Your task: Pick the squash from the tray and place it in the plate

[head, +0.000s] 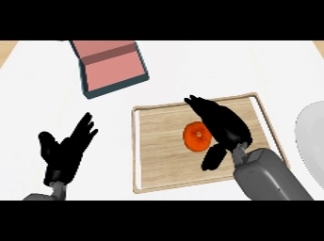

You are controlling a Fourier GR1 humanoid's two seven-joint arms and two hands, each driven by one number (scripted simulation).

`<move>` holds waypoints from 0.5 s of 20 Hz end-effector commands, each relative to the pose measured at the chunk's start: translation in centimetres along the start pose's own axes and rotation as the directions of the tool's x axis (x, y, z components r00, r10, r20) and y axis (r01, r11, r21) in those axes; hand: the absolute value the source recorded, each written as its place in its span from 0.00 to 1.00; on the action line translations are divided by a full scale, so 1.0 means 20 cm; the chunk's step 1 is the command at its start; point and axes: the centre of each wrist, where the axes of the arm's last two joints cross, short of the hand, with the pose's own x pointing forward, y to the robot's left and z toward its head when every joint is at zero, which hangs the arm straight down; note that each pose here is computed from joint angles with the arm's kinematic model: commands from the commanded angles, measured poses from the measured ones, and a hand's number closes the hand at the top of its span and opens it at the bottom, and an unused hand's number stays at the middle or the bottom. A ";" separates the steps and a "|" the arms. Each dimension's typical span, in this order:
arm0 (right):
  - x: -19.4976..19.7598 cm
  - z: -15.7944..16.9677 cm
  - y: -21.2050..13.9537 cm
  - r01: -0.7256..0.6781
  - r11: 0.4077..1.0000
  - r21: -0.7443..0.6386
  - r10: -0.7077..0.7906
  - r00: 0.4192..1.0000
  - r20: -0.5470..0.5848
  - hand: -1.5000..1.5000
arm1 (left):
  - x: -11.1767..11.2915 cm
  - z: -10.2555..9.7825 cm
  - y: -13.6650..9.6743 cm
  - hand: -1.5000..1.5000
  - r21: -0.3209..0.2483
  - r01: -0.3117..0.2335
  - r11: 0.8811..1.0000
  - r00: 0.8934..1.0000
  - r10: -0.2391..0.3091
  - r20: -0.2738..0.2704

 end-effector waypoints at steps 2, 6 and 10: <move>0.04 -0.10 0.14 -0.035 0.997 0.062 0.036 0.999 -0.006 0.00 | -0.03 0.02 -0.03 0.50 -0.004 0.011 1.000 0.999 -0.012 -0.047; -0.04 -0.10 0.12 -0.116 0.985 0.130 0.112 0.993 0.033 1.00 | -0.10 0.03 0.01 0.50 0.003 -0.003 1.000 0.999 0.003 -0.049; 0.03 -0.12 0.18 -0.170 0.984 0.059 0.167 0.984 0.061 1.00 | -0.12 0.02 -0.08 0.50 -0.019 0.007 1.000 0.999 -0.008 -0.035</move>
